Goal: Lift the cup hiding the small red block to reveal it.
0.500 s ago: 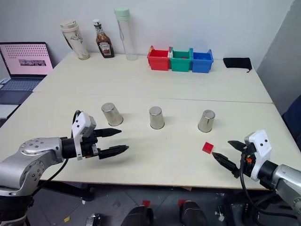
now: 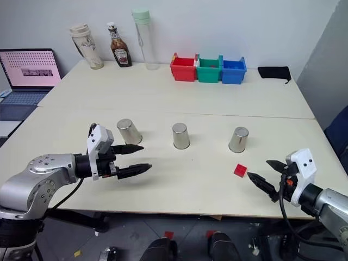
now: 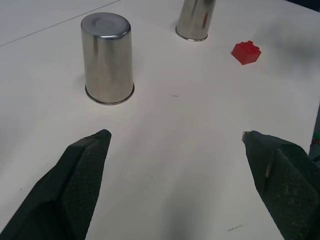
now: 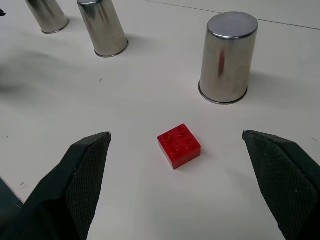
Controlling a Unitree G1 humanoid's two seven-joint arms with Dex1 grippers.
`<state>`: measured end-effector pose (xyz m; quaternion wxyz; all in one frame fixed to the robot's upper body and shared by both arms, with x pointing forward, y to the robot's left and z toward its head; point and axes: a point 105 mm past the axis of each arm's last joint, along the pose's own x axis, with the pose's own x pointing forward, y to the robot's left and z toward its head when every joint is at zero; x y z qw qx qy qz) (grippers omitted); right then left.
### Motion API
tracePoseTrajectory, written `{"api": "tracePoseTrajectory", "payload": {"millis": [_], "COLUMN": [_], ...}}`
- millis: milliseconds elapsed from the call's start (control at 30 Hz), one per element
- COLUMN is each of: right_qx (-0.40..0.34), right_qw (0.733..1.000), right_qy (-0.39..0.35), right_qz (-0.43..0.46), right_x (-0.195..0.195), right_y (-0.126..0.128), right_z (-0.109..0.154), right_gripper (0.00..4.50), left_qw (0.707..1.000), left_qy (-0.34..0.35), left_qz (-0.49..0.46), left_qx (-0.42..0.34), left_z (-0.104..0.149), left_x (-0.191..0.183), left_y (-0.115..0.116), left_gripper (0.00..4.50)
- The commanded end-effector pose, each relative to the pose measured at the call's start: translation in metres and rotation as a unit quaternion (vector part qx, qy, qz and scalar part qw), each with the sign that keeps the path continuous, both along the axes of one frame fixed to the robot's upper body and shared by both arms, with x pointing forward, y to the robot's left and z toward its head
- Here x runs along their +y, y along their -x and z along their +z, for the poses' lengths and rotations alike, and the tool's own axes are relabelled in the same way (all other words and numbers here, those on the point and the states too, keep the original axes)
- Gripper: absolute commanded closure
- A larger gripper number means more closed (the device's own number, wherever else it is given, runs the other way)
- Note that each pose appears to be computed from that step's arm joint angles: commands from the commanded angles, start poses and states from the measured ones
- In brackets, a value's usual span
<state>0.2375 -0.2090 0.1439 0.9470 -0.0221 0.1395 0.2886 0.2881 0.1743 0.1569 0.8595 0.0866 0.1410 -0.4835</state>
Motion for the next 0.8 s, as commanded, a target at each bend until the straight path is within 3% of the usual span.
{"api": "tracePoseTrajectory", "payload": {"millis": [33,400,633,800], "right_qx": [-0.020,-0.026,-0.061,-0.068], "right_qw": [1.000,1.000,0.996,0.997], "right_qy": [0.000,-0.001,-0.010,-0.003], "right_qz": [0.003,-0.006,-0.056,-0.038], "right_x": [0.002,0.002,0.010,0.019], "right_y": [0.001,0.000,-0.032,-0.019], "right_z": [0.007,0.007,0.011,0.017], "right_gripper": [0.02,0.02,0.02,0.02], "left_qw": [1.000,0.999,0.985,0.986], "left_qy": [0.004,0.022,0.040,0.040], "left_qz": [-0.014,-0.042,-0.101,-0.062], "left_qx": [-0.018,-0.019,-0.135,-0.150], "left_z": [0.011,0.016,0.033,0.027], "left_x": [-0.003,-0.016,-0.067,-0.061], "left_y": [-0.002,0.002,0.001,-0.005], "left_gripper": [0.00,0.00,0.00,0.00]}}
